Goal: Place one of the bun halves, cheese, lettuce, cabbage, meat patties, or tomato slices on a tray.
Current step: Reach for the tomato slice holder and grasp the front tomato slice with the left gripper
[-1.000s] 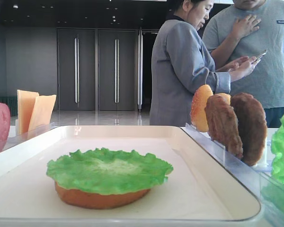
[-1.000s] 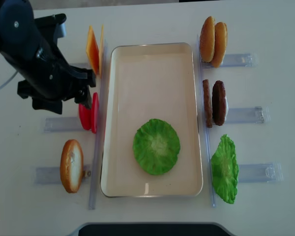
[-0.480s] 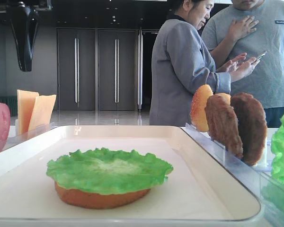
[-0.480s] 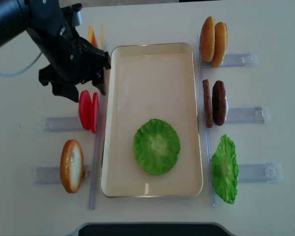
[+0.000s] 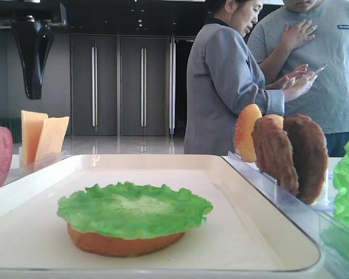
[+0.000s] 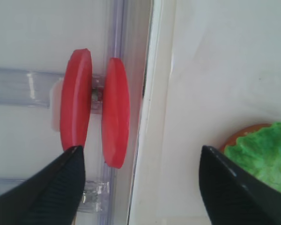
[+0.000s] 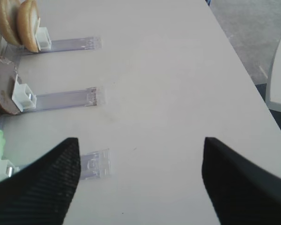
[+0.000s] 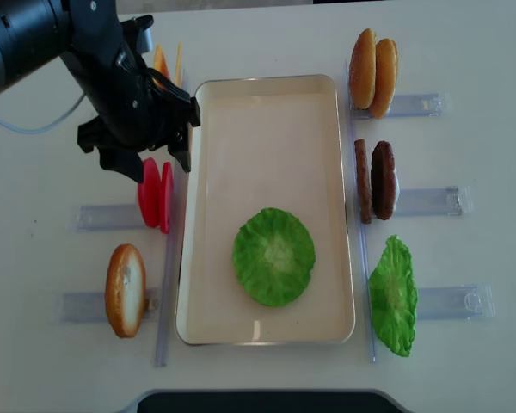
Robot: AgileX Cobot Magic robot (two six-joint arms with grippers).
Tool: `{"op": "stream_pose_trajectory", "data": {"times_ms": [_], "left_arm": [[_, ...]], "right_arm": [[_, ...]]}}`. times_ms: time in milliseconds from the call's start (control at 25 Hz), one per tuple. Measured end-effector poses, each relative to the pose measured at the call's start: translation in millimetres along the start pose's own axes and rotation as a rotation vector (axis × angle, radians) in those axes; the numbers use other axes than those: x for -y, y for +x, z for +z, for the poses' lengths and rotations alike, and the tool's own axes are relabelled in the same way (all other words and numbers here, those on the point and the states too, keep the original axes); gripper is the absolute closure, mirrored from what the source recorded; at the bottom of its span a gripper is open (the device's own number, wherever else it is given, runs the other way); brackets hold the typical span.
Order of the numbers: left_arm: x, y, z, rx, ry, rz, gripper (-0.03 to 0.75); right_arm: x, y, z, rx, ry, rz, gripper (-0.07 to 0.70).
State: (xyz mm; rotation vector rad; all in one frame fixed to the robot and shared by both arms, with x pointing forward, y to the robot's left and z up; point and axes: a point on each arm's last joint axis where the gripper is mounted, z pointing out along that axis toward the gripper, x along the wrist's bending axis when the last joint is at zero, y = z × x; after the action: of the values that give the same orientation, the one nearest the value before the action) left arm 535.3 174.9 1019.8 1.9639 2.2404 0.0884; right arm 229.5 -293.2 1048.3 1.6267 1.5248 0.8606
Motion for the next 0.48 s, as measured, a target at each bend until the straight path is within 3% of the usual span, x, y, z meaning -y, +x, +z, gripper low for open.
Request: {"op": "stream_pose_trajectory", "data": {"times_ms": [280,480], "left_arm": [[-1.7,-3.3,19.9,-0.013,0.061,-0.008,0.140],[-2.8,-4.0,20.7,-0.007,0.051,-0.007,0.140]], "right_arm": [[0.0,0.0,0.0,0.000,0.000,0.000,0.118],[0.0,0.0,0.0,0.000,0.000,0.000,0.118]]}}
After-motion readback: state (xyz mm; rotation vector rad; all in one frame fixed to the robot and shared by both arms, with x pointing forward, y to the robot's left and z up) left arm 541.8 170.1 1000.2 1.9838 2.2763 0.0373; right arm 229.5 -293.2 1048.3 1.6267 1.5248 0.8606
